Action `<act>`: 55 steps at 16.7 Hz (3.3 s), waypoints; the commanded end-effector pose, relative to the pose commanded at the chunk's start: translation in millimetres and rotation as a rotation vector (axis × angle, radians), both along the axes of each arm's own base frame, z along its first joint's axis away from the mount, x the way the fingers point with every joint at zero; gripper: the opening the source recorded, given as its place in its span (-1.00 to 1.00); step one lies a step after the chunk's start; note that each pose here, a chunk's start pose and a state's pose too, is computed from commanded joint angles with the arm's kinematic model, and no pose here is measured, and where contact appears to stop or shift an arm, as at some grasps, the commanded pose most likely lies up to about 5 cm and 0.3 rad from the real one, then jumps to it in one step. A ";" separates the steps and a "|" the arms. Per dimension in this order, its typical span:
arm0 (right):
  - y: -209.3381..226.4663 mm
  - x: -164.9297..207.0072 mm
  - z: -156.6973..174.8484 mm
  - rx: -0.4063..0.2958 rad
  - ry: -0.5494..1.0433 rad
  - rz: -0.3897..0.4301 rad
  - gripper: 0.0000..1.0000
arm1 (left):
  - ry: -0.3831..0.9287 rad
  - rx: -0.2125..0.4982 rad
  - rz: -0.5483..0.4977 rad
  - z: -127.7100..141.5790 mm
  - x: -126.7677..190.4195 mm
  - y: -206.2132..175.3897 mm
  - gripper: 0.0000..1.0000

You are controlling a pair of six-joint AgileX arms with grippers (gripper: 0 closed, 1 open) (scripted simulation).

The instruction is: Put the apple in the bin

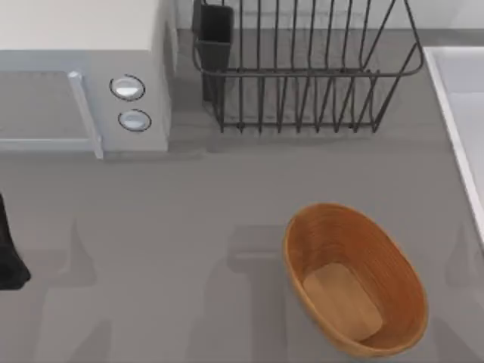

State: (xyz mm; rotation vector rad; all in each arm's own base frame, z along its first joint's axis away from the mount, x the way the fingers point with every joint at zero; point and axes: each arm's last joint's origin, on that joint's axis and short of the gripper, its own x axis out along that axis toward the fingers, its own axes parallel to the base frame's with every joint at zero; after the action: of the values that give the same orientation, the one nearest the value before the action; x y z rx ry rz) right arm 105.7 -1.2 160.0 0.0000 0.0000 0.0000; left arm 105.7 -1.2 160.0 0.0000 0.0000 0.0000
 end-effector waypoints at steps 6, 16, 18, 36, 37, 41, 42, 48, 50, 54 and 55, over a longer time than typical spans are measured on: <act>0.0 0.0 0.0 0.000 0.000 0.000 1.00 | 0.097 0.089 0.013 9.9 2.7 1.8 1.00; 0.0 0.0 0.0 0.000 0.000 0.000 1.00 | 0.757 0.666 -0.212 62.2 71.3 15.9 1.00; 0.0 0.0 0.0 0.000 0.000 0.000 1.00 | 0.868 0.774 -0.311 69.0 95.7 21.8 1.00; 0.0 0.0 0.0 0.000 0.000 0.000 1.00 | 1.318 1.001 -1.011 16.1 195.4 53.5 1.00; 0.0 0.0 0.0 0.000 0.000 0.000 1.00 | 1.319 1.000 -1.011 14.9 195.5 53.7 1.00; 0.0 0.0 0.0 0.000 0.000 0.000 1.00 | 1.321 0.997 -1.009 -13.0 197.5 54.6 1.00; 0.0 0.0 0.0 0.000 0.000 0.000 1.00 | 1.317 1.000 -1.006 -22.8 198.2 54.7 1.00; 0.0 0.0 0.0 0.000 0.000 0.000 1.00 | 1.321 0.997 -1.009 -54.0 195.8 54.6 1.00; 0.0 0.0 0.0 0.000 0.000 0.000 1.00 | 1.321 0.997 -1.009 -54.0 195.8 54.6 1.00; 0.0 0.0 0.0 0.000 0.000 0.000 1.00 | 1.321 0.997 -1.009 -54.0 195.8 54.6 0.40; 0.0 0.0 0.0 0.000 0.000 0.000 1.00 | 1.321 0.997 -1.009 -54.0 195.8 54.6 0.25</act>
State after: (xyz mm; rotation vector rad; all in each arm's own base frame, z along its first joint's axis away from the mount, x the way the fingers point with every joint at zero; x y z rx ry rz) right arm 105.7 -1.2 160.0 0.0000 0.0000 0.0000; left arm 301.5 53.4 106.0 0.9971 1.3208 -1.0091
